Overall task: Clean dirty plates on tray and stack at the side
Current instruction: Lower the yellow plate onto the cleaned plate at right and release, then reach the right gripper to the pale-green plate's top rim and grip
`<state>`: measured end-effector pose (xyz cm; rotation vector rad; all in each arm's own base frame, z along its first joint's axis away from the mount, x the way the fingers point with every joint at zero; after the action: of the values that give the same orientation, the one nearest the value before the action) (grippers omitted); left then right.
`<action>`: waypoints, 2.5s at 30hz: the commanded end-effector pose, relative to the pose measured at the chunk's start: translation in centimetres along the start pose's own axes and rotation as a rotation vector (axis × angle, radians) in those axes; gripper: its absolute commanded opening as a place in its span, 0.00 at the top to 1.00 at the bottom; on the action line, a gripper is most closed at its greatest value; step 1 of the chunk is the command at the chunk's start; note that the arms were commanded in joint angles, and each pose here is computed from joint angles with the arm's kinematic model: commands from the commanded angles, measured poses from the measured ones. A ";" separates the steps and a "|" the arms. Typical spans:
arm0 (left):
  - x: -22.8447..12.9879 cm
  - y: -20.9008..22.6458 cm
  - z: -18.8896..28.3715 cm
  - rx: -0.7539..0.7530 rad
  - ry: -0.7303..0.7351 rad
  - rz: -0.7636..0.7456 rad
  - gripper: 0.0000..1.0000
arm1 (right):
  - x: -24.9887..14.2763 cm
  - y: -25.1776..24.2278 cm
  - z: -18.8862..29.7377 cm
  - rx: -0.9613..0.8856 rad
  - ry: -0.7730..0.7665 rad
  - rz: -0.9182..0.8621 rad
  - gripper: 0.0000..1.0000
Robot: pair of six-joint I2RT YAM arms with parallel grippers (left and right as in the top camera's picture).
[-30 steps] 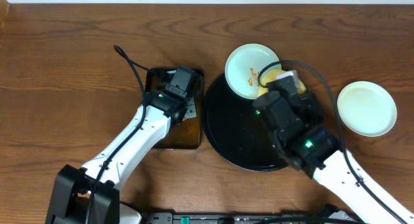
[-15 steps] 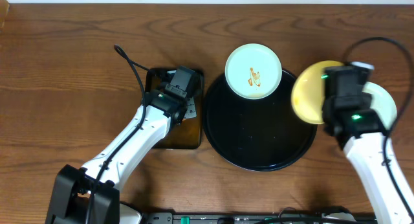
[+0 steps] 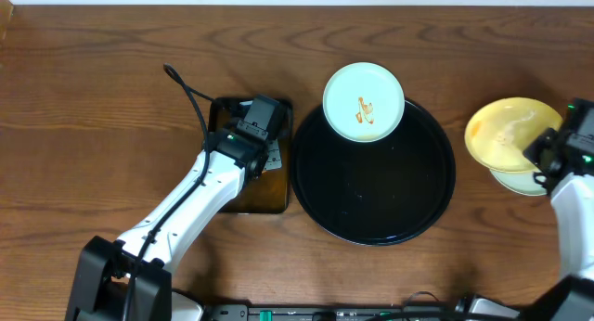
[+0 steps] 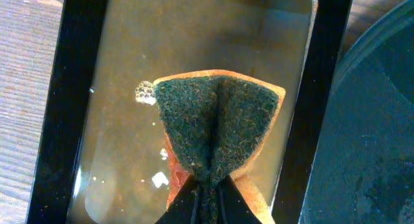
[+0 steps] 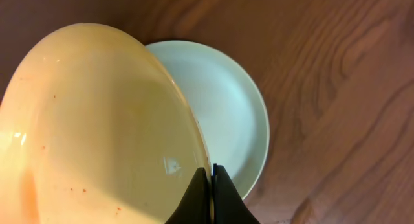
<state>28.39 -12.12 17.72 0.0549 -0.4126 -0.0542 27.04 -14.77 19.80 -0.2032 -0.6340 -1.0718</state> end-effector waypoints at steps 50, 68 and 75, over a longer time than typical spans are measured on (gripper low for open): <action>0.2 0.3 0.3 0.012 -0.022 -0.021 0.92 | -7.5 24.8 0.9 0.788 0.314 0.987 0.45; 0.2 0.3 0.3 0.012 -0.021 -0.020 0.92 | -12.1 26.4 -5.7 0.847 0.445 0.943 0.57; 0.2 0.3 0.3 0.012 -0.021 -0.020 0.92 | -12.3 26.3 -5.8 0.857 0.463 0.941 0.64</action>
<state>28.46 -12.15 17.75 0.0576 -0.4174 -0.0753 47.79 3.72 11.56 0.4203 -0.4329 0.1020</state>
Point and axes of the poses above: each gripper's point midway between its finger pads, its own z axis back along the fingers, its own y axis along the line the jaws close on, x = y × z, the point moved 10 cm from there along z, back along the fingers, and after that the axes turned 13 degrees about -z, right-handed, at the moved point
